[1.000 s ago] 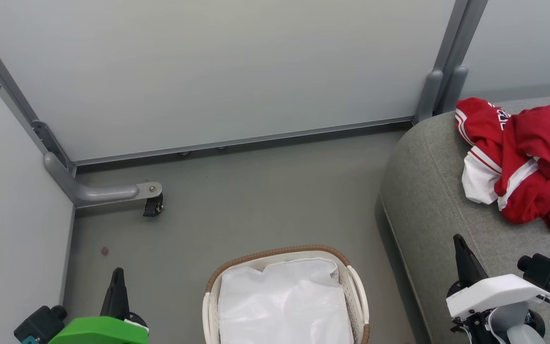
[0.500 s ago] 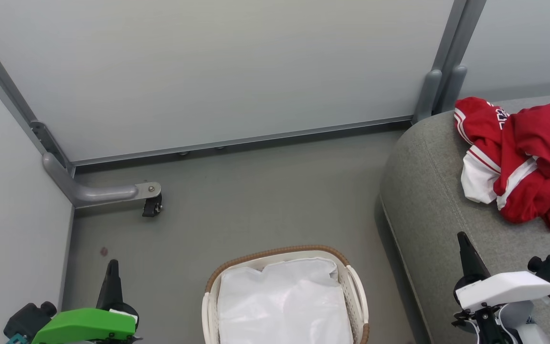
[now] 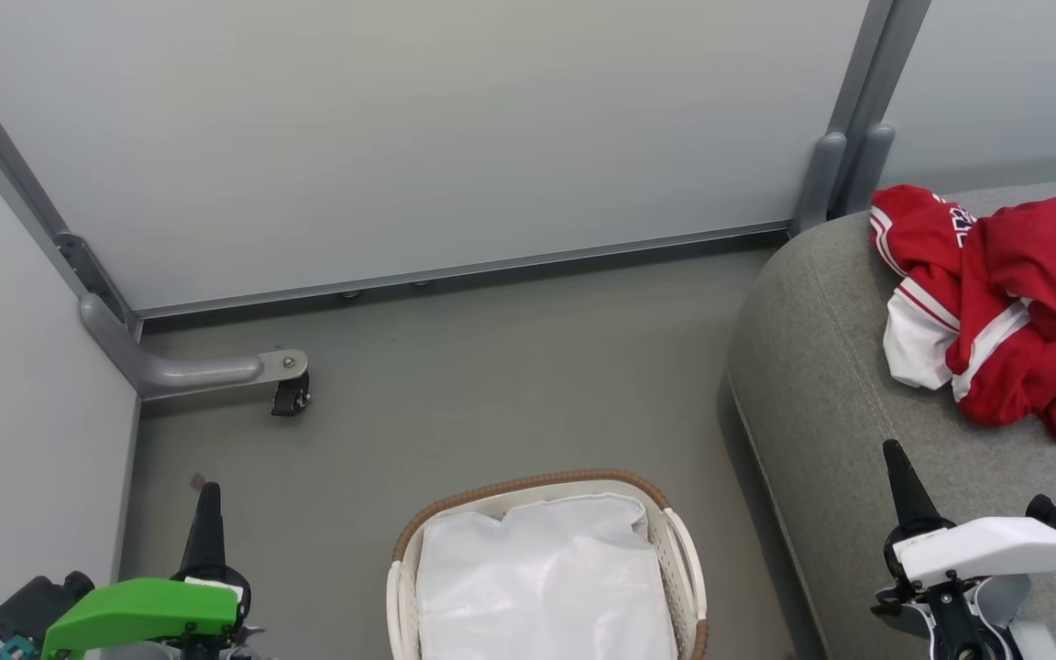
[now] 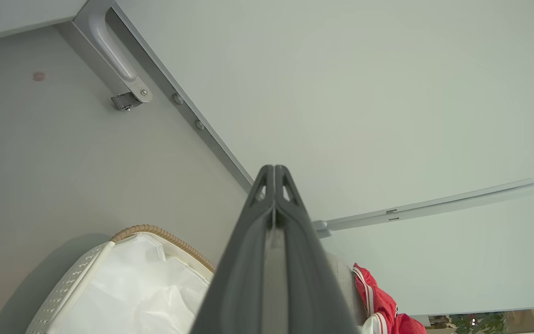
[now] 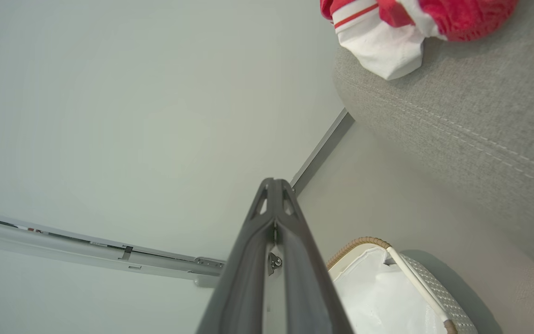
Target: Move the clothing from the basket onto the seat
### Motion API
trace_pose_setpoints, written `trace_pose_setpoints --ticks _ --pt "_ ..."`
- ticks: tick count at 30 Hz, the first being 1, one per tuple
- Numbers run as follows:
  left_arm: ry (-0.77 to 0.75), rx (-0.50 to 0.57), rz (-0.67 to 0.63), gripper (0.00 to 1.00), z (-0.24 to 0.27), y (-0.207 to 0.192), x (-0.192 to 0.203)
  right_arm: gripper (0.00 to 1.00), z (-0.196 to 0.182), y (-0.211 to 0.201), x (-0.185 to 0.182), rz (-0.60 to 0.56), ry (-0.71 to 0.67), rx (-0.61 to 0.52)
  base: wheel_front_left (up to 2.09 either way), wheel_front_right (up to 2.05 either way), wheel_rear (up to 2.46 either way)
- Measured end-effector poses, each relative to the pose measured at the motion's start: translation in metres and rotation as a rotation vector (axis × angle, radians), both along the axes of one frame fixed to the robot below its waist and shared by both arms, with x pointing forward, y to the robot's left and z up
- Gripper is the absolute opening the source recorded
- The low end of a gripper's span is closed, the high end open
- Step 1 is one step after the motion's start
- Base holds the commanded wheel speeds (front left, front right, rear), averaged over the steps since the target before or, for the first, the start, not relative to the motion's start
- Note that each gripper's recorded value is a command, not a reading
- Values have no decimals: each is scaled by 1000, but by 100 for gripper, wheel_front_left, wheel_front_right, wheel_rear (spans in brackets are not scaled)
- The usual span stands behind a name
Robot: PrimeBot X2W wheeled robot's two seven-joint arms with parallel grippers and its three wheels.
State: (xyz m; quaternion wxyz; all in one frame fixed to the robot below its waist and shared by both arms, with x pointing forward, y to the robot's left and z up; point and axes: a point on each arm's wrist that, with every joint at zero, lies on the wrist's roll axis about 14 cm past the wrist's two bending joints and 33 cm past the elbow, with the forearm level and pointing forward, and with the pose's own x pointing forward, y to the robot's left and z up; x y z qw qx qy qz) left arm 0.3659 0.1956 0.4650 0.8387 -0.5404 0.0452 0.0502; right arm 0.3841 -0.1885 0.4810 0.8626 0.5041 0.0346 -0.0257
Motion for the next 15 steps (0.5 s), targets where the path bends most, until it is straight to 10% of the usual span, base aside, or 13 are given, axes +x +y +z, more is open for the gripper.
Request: trace_pose_setpoints --ticks 15 --pt "-25 -124 4 0 9 1 6 0 5 -3 1 -12 -12 148 0 0 0"
